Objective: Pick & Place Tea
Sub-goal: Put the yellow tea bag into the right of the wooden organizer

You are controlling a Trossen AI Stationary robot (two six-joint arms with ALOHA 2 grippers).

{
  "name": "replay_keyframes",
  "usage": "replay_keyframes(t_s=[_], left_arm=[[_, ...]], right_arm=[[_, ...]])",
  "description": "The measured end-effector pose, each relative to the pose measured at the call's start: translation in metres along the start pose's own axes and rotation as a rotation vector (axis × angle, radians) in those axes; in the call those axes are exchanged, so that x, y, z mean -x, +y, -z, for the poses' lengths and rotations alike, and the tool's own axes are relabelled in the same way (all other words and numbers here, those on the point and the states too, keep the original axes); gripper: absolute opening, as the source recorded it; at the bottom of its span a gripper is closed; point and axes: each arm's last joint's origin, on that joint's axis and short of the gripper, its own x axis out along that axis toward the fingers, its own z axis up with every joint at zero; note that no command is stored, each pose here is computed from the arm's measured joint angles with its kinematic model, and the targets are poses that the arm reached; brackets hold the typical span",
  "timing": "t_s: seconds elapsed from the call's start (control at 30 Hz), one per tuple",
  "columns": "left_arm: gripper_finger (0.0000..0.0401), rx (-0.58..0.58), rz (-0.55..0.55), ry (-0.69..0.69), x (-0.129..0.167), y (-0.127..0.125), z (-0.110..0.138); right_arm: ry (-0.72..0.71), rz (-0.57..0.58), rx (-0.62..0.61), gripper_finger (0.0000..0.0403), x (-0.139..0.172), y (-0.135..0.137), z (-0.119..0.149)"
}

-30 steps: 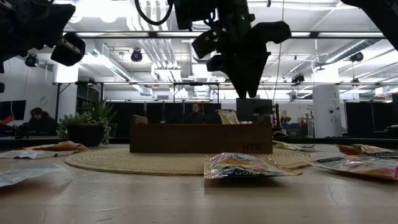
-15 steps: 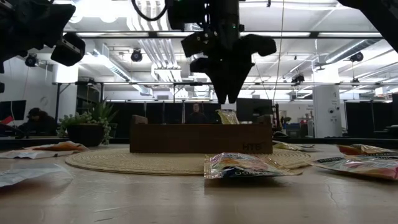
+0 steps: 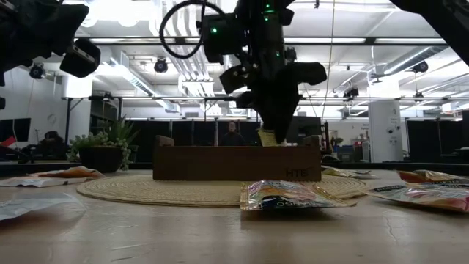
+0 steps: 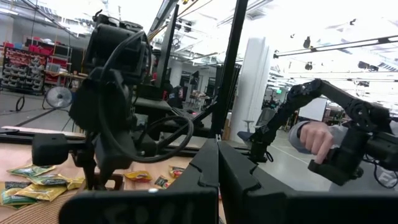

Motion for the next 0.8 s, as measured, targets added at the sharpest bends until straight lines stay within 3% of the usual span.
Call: replay_keyframes(t_s=[0.13,0.4,0.6,0.8], left_arm=[[0.0000,0.000,0.000,0.000,0.000,0.000,0.000],[0.0000,0.000,0.000,0.000,0.000,0.000,0.000],[0.0000,0.000,0.000,0.000,0.000,0.000,0.000],[0.0000,0.000,0.000,0.000,0.000,0.000,0.000]], right_arm=[[0.013,-0.005,-0.115,0.0014,0.001,0.001,0.003],[0.025,-0.005,-0.331,0.0009,0.002,0.004,0.007],[0.032,-0.003,-0.397,0.0009,0.003,0.004,0.008],[0.075,0.145,-0.480,0.0008,0.003,0.001,0.012]])
